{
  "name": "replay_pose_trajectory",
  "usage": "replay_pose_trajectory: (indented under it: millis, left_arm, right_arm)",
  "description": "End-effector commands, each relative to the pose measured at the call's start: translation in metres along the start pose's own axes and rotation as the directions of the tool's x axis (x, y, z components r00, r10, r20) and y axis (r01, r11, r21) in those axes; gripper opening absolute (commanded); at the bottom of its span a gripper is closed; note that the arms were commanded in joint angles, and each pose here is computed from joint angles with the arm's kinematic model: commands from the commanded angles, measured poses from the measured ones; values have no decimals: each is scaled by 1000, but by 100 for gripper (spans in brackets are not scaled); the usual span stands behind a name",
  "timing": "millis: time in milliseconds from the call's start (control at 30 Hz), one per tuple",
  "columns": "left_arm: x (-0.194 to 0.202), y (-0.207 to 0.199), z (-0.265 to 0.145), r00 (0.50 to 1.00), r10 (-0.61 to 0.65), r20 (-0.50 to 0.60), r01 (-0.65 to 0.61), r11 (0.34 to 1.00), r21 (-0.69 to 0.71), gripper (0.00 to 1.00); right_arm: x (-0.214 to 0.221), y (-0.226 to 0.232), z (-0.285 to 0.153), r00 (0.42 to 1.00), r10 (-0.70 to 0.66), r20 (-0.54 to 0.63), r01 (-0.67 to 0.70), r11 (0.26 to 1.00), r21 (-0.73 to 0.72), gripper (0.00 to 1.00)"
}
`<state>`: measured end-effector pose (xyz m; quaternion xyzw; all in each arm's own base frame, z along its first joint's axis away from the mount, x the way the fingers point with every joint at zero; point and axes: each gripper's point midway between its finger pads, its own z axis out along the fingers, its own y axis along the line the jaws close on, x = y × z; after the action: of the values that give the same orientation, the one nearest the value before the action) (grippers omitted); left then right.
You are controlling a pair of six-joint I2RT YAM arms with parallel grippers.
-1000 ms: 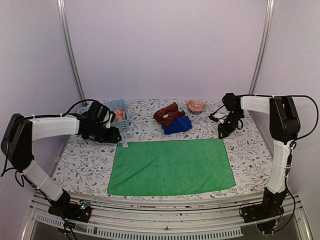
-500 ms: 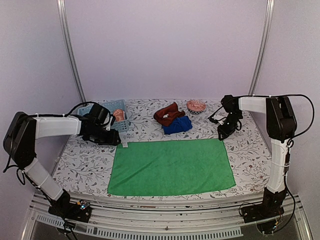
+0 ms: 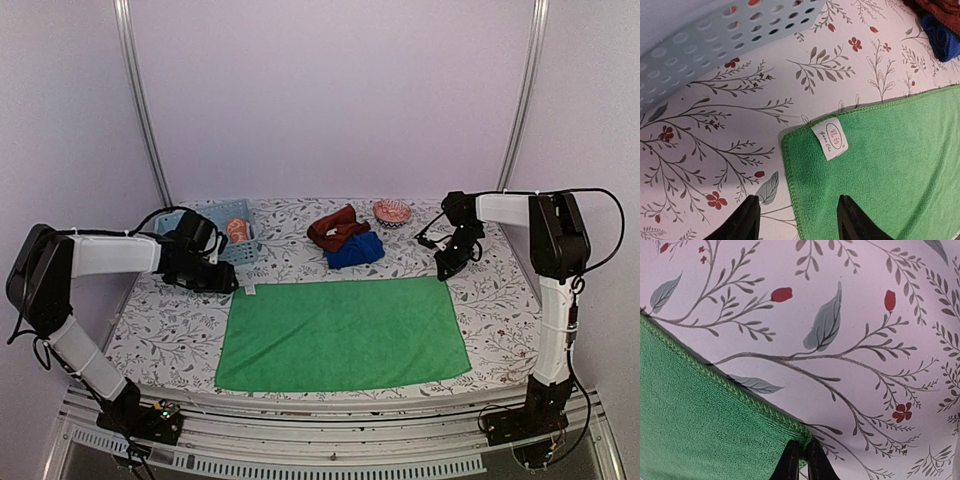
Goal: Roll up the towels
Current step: Pick up the towel from the center of the board.
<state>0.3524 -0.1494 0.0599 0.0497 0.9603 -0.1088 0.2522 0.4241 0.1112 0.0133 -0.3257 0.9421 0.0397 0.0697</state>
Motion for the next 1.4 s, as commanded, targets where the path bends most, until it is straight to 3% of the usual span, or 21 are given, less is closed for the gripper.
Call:
replay_pose_trajectory:
  millis: [0, 133, 633, 1367]
  left_arm:
    - [-4, 6, 3, 999, -35, 28, 34, 999, 22, 55]
    - [-8, 11, 10, 994, -98, 41, 95, 993, 67, 51]
    - [-23, 20, 40, 991, -131, 39, 128, 989, 69, 32]
    - [-2, 12, 70, 997, -7, -74, 5, 1000, -30, 30]
  right_arm:
    - [8, -8, 9, 999, 15, -36, -15, 1000, 11, 5]
    - [1, -23, -11, 1000, 11, 3, -11, 995, 103, 4]
    - [-2, -15, -9, 1000, 0, 11, -1, 999, 51, 3]
    - [-1, -11, -8, 1000, 2, 6, -3, 1000, 25, 3]
